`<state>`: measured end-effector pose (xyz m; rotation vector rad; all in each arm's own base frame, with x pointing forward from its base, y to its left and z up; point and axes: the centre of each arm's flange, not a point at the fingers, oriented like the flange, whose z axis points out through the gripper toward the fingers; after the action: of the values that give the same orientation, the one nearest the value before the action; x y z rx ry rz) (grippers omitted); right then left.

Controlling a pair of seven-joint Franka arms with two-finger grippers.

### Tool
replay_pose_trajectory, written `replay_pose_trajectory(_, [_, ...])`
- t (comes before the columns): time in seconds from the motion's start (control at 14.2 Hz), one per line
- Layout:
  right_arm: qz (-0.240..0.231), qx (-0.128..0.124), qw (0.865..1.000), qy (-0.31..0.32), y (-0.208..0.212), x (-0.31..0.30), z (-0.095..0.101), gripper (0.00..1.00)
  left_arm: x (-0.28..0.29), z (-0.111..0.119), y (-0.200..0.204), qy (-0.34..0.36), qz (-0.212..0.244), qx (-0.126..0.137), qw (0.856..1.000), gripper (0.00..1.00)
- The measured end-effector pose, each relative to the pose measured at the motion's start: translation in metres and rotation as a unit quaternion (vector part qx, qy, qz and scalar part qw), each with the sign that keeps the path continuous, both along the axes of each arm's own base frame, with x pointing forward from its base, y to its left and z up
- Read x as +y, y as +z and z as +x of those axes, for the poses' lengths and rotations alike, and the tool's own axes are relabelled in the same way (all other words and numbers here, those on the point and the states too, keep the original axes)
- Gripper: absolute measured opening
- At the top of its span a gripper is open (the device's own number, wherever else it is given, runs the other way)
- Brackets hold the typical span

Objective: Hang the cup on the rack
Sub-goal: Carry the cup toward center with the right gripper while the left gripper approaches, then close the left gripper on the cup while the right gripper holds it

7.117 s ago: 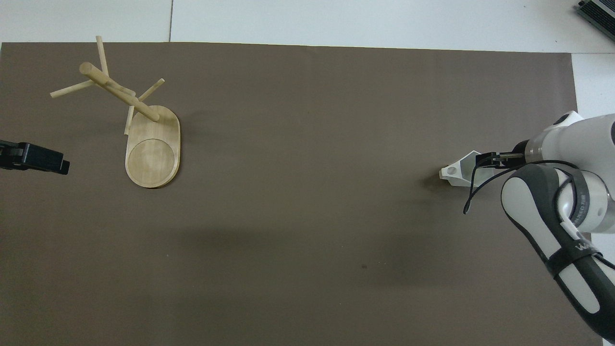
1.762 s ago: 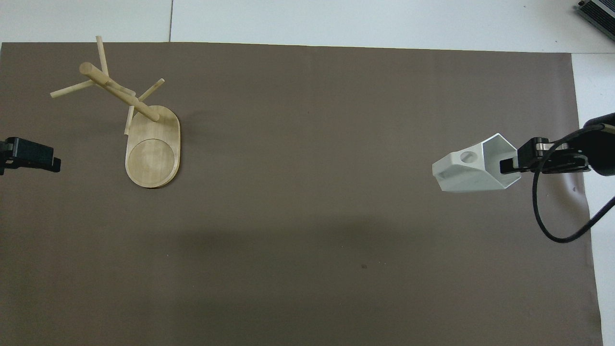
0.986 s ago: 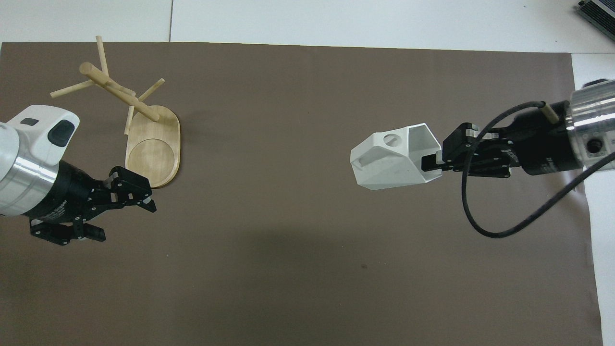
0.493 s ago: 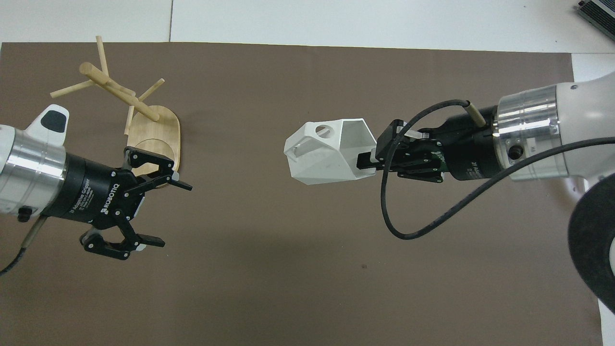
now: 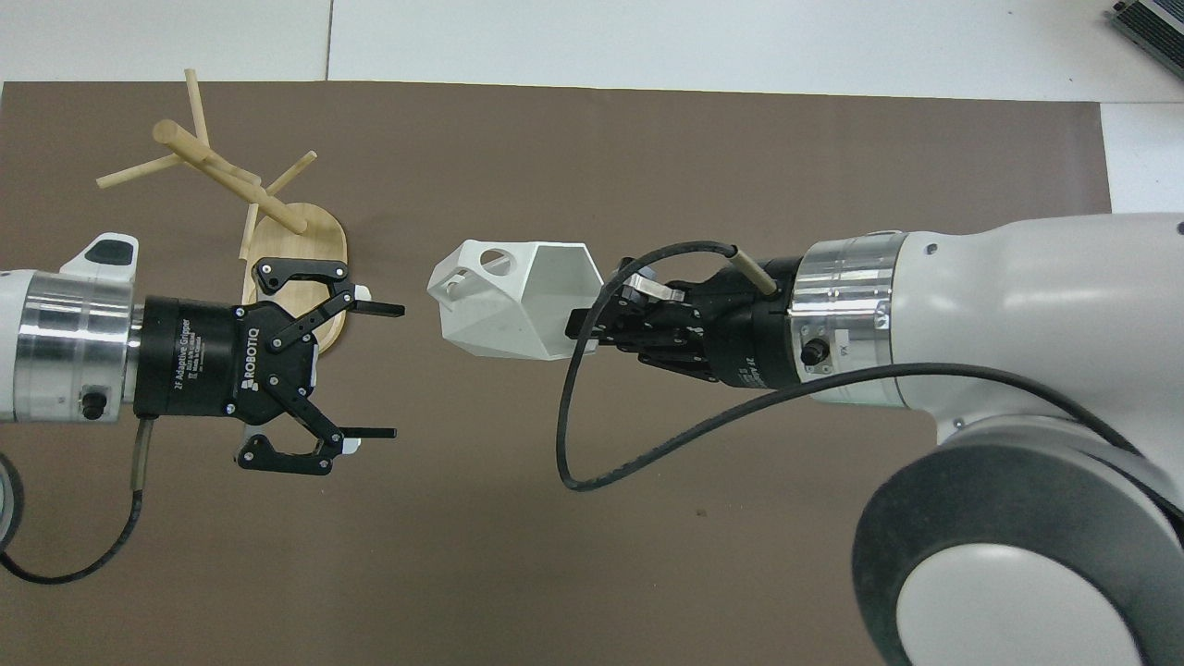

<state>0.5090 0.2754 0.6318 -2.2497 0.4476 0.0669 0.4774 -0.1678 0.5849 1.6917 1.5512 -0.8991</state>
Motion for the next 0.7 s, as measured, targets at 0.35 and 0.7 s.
replay_pose_trajectory(0.35, [-0.002,0.006,1.0,0.007,-0.007,0.007,-0.005,0.04,0.004,0.007,-0.008,0.068,-0.038,0.043,0.996,1.0])
replay_pose_trajectory(0.7, [-0.002,0.007,1.0,0.011,-0.008,0.011,-0.007,0.04,-0.009,0.008,-0.007,0.089,-0.046,0.04,0.994,1.0])
